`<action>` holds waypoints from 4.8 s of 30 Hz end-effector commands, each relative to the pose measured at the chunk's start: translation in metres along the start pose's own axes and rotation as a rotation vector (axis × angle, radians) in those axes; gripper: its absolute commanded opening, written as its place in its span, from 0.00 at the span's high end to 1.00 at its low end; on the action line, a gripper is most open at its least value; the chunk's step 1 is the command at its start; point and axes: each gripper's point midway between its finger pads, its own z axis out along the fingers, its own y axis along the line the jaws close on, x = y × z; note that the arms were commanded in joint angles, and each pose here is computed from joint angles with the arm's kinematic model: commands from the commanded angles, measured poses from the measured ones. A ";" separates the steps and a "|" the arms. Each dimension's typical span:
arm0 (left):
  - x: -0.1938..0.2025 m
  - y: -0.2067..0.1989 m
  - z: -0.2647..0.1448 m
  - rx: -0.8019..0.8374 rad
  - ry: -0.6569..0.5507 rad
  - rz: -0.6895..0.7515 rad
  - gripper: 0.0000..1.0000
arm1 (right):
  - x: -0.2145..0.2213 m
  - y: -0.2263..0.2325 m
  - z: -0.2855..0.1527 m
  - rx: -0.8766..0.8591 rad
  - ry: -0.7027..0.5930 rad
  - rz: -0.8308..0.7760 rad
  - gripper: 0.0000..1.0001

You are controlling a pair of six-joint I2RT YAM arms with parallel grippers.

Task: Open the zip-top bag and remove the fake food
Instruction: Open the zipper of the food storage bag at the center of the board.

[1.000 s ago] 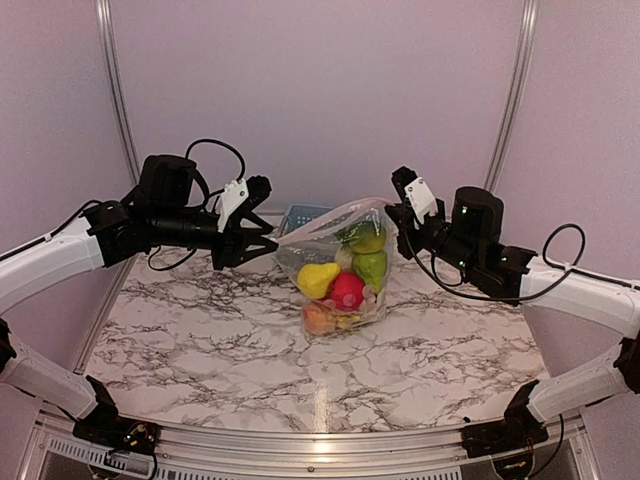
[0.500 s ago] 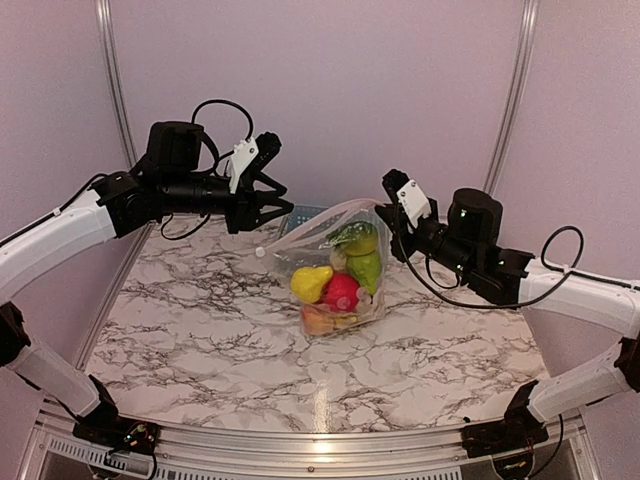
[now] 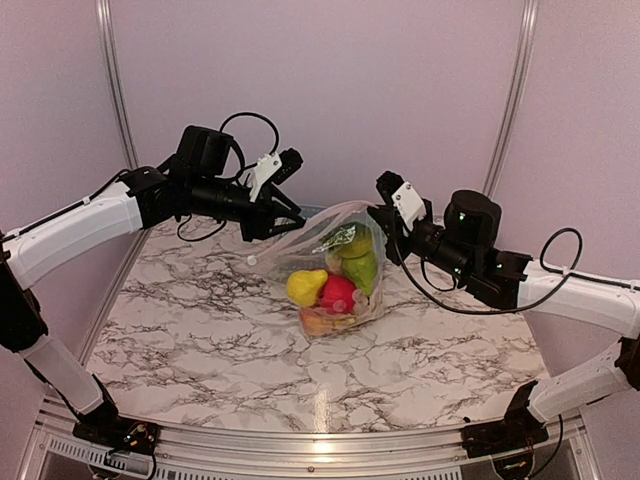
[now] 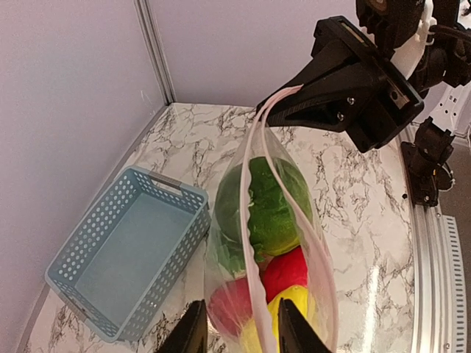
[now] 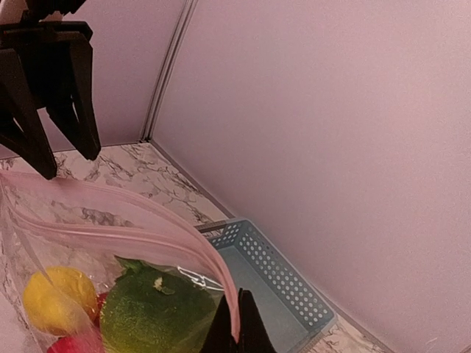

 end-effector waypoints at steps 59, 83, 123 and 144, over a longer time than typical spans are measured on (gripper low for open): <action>-0.060 -0.089 0.150 -0.001 -0.318 -0.585 1.00 | 0.004 -0.114 -0.058 0.408 0.423 0.537 0.38; -0.086 -0.093 0.134 0.092 -0.394 -0.574 1.00 | 0.005 -0.045 -0.103 0.282 0.631 0.741 0.61; -0.063 -0.066 0.195 0.073 -0.356 -0.734 1.00 | 0.017 -0.142 -0.111 0.704 0.730 0.424 1.00; 0.017 -0.002 0.144 -0.295 -0.270 -0.730 0.71 | 0.057 -0.097 -0.044 0.499 0.725 0.539 1.00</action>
